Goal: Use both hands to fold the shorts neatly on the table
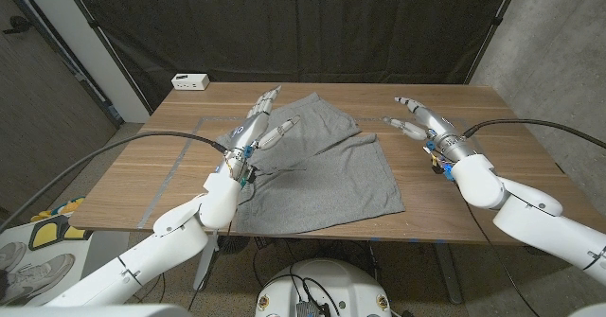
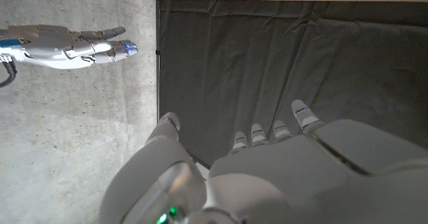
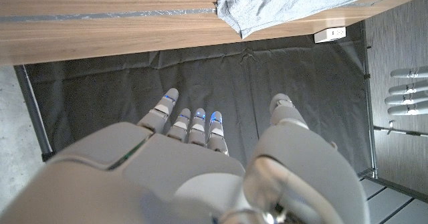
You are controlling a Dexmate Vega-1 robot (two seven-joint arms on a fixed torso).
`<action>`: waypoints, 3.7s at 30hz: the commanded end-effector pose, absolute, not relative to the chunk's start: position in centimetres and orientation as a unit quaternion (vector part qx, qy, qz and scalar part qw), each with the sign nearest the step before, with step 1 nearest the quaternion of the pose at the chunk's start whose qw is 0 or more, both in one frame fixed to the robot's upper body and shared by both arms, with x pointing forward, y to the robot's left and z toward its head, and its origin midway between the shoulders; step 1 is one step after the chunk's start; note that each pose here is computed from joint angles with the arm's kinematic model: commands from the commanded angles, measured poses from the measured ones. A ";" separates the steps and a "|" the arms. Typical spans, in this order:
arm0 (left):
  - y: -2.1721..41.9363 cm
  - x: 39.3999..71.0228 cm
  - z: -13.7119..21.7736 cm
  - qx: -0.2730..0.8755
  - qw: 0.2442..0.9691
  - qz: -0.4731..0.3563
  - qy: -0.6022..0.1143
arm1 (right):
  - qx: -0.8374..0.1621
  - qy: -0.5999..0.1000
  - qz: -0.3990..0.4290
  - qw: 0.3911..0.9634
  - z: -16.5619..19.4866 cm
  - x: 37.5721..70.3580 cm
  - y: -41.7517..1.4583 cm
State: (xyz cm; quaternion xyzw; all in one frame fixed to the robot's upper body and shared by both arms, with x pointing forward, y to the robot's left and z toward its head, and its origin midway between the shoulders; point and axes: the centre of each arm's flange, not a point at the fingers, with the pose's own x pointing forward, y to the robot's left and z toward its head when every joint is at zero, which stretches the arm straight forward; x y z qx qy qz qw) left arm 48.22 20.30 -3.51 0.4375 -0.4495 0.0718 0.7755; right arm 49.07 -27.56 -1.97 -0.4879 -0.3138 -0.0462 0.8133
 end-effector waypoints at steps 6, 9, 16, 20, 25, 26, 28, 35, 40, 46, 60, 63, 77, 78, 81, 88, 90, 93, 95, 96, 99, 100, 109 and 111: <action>19.7 43.9 -5.2 0.492 0.727 0.083 -0.471 | -0.547 -0.313 -0.078 0.772 -3.5 44.6 -26.3; 19.7 43.3 -5.6 0.501 0.721 0.084 -0.472 | -0.553 -0.311 -0.081 0.769 -3.9 44.0 -26.1; 19.5 42.2 -6.2 0.518 0.711 0.077 -0.469 | -0.566 -0.312 -0.080 0.759 -4.4 42.7 -25.7; 19.1 41.8 -6.6 0.528 0.707 0.069 -0.465 | -0.570 -0.307 -0.078 0.758 -4.9 42.5 -25.6; 18.8 41.2 -7.2 0.538 0.702 0.064 -0.463 | -0.577 -0.298 -0.081 0.756 -5.5 41.9 -25.6; 18.8 41.1 -7.3 0.539 0.702 0.063 -0.462 | -0.579 -0.296 -0.079 0.756 -5.6 41.8 -25.6; 18.7 40.8 -7.5 0.543 0.700 0.063 -0.459 | -0.577 -0.298 -0.083 0.756 -5.9 41.5 -25.7; 18.7 40.3 -8.3 0.552 0.700 0.063 -0.447 | -0.583 -0.288 -0.085 0.755 -6.9 41.2 -25.6; 18.9 39.9 -8.8 0.561 0.701 0.063 -0.435 | -0.595 -0.280 -0.087 0.749 -7.5 40.7 -25.5; 19.2 39.6 -9.5 0.567 0.706 0.059 -0.421 | -0.596 -0.270 -0.083 0.752 -8.4 40.5 -25.5; 19.9 39.0 -11.2 0.578 0.714 0.049 -0.392 | -0.593 -0.252 -0.078 0.760 -10.7 39.9 -25.2; 20.0 38.8 -11.5 0.580 0.715 0.047 -0.387 | -0.592 -0.250 -0.074 0.763 -11.2 39.8 -25.1; 20.6 38.6 -12.8 0.599 0.711 0.038 -0.367 | -0.593 -0.235 -0.073 0.767 -12.9 39.5 -24.1; 20.6 38.6 -12.9 0.602 0.709 0.038 -0.366 | -0.592 -0.236 -0.073 0.767 -13.0 39.5 -24.1; 20.9 38.6 -13.0 0.607 0.707 0.037 -0.361 | -0.593 -0.232 -0.073 0.767 -13.4 39.4 -23.8; 21.4 38.8 -13.5 0.614 0.708 0.030 -0.347 | -0.596 -0.222 -0.075 0.768 -14.1 39.5 -23.4; 21.5 38.8 -13.7 0.615 0.709 0.029 -0.344 | -0.593 -0.222 -0.074 0.770 -14.3 39.5 -23.3; 21.7 38.8 -13.8 0.618 0.708 0.028 -0.340 | -0.591 -0.219 -0.075 0.773 -14.7 39.5 -23.0; 21.9 38.8 -13.9 0.619 0.709 0.029 -0.337 | -0.596 -0.216 -0.073 0.770 -15.0 39.5 -22.7; 22.0 38.7 -13.9 0.620 0.708 0.029 -0.336 | -0.600 -0.213 -0.072 0.768 -15.0 39.6 -22.6; 22.1 38.7 -14.0 0.623 0.707 0.028 -0.334 | -0.596 -0.210 -0.066 0.772 -15.4 39.6 -22.3; 22.2 38.7 -14.1 0.624 0.707 0.028 -0.333 | -0.596 -0.210 -0.068 0.772 -15.6 39.6 -22.2; 22.7 38.8 -14.9 0.632 0.704 0.027 -0.322 | -0.605 -0.204 -0.070 0.767 -16.5 39.1 -21.5; 22.8 38.7 -15.0 0.635 0.703 0.027 -0.320 | -0.609 -0.198 -0.068 0.765 -16.7 39.0 -21.4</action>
